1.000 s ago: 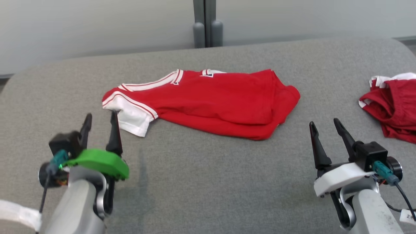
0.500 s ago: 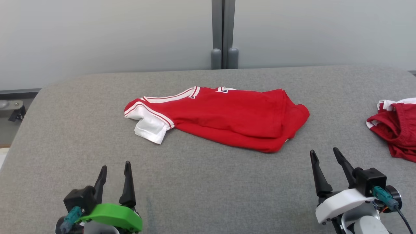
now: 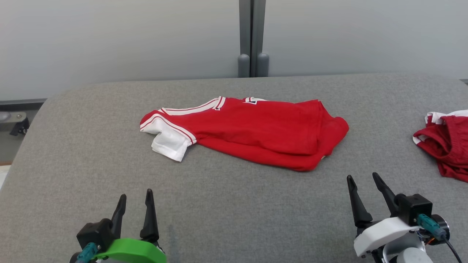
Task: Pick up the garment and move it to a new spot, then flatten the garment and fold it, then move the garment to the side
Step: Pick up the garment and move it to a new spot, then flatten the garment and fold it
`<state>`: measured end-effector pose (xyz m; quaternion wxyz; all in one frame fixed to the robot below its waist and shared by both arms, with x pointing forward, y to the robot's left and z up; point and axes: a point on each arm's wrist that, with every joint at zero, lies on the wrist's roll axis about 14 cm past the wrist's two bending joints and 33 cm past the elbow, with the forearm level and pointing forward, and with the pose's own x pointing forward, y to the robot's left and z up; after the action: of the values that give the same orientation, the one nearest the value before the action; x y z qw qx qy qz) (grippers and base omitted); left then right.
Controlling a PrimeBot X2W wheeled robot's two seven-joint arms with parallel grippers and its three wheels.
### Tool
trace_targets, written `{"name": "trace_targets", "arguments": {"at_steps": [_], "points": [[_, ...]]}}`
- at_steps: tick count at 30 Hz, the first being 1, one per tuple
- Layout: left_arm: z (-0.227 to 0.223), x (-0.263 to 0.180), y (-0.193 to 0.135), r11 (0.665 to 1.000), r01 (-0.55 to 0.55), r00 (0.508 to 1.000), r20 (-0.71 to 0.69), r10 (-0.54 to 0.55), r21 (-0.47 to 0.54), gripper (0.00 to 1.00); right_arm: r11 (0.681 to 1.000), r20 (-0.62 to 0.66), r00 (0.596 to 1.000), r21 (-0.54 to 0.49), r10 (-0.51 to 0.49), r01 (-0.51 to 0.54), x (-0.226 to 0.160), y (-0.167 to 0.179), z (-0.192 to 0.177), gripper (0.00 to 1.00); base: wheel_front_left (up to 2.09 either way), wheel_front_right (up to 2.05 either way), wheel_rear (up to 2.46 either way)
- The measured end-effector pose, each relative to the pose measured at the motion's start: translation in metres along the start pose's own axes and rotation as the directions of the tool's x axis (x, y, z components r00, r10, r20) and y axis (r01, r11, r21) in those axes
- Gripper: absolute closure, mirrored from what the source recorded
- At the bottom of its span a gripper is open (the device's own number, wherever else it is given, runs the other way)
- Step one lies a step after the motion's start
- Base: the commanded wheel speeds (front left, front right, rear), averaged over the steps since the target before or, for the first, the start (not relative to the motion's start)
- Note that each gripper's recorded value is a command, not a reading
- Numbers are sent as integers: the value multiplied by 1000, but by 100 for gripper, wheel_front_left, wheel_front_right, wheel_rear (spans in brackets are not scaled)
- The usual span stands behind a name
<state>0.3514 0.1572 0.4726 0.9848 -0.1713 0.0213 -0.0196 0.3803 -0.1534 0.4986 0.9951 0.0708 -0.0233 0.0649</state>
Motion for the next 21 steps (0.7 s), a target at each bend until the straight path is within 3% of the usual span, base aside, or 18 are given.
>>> {"name": "trace_targets", "arguments": {"at_steps": [10, 16, 21], "points": [[-5, 0, 3, 1000, -22, 1000, -11, 22, -16, 0, 1000, -23, 1000, -28, 10, -11, 8, 1, -7, 0, 0, 0, 0], [-5, 7, 6, 999, -38, 999, -9, 38, -27, 0, 994, -37, 998, -96, 52, -56, 46, 11, -3, 0, 0, 0, 0], [-7, 10, 12, 998, -57, 998, -16, 57, -25, 0, 987, -138, 987, -125, 84, -101, 80, 23, -18, 0, 0, 0, 0]]}}
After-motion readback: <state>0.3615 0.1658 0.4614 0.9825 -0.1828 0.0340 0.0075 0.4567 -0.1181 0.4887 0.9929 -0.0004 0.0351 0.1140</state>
